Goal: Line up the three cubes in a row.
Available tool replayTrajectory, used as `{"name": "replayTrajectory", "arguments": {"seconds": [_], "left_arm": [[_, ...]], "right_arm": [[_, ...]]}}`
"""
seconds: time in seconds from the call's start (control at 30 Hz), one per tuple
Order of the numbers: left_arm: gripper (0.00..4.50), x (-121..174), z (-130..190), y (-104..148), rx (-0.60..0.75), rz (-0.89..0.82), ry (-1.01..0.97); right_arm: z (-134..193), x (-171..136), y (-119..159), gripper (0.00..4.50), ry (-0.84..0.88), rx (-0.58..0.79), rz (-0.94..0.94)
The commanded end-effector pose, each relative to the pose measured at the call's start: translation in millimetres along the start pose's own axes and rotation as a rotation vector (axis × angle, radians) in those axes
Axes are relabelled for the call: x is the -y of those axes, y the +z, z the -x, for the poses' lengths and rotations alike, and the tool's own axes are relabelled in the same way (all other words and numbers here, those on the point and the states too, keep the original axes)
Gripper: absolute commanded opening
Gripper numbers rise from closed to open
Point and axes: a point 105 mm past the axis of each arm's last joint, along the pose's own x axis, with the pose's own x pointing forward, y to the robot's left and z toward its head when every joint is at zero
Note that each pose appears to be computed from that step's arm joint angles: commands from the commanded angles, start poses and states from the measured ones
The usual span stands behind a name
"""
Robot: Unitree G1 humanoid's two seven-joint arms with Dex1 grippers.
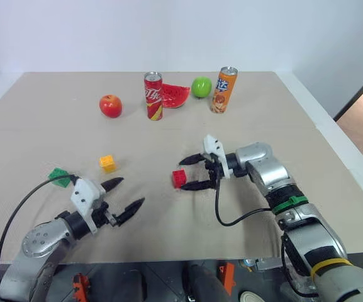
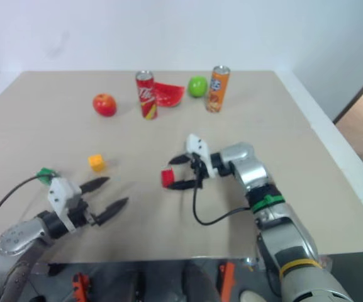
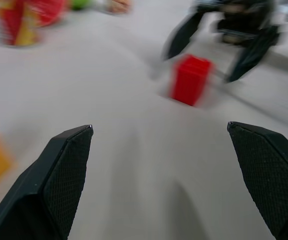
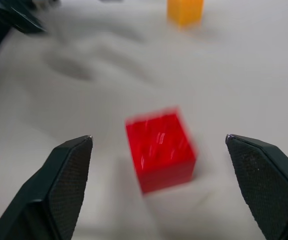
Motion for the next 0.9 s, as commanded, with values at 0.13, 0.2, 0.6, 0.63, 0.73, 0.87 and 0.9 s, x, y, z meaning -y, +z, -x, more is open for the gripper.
{"name": "replayTrajectory", "arguments": {"seconds": [0.13, 0.2, 0.6, 0.63, 0.73, 0.87, 0.9], "left_arm": [[4.5, -42.9, 34.8, 28.5, 0.122, 0.023, 0.343], [4.5, -56.7, 50.1, 30.8, 0.128, 0.019, 0.447], [4.5, -116.2, 85.6, 9.7, 0.038, 0.081, 0.561], [4.5, -118.8, 85.6, 9.1, 0.034, 0.077, 0.562], [4.5, -124.0, 82.3, 5.1, 0.018, 0.075, 0.555], [4.5, -128.8, 75.1, -4.0, -0.027, 0.092, 0.537], [4.5, -130.1, 73.0, -6.4, -0.04, 0.089, 0.534]], "right_arm": [[23.3, -1.1, 47.2, 4.46, -0.09, 0.176, 0.023], [25.6, -4.8, 56.5, 4.46, -0.111, 0.223, 0.0], [9.0, -21.7, 69.8, 4.46, -0.157, 0.295, 0.001], [8.9, -21.3, 70.4, 4.46, -0.162, 0.298, 0.003], [8.6, -20.2, 71.4, 4.46, -0.182, 0.304, 0.012], [9.5, -17.3, 70.6, 4.46, -0.218, 0.297, 0.025], [9.5, -17.0, 69.7, 4.46, -0.224, 0.295, 0.027]]}}
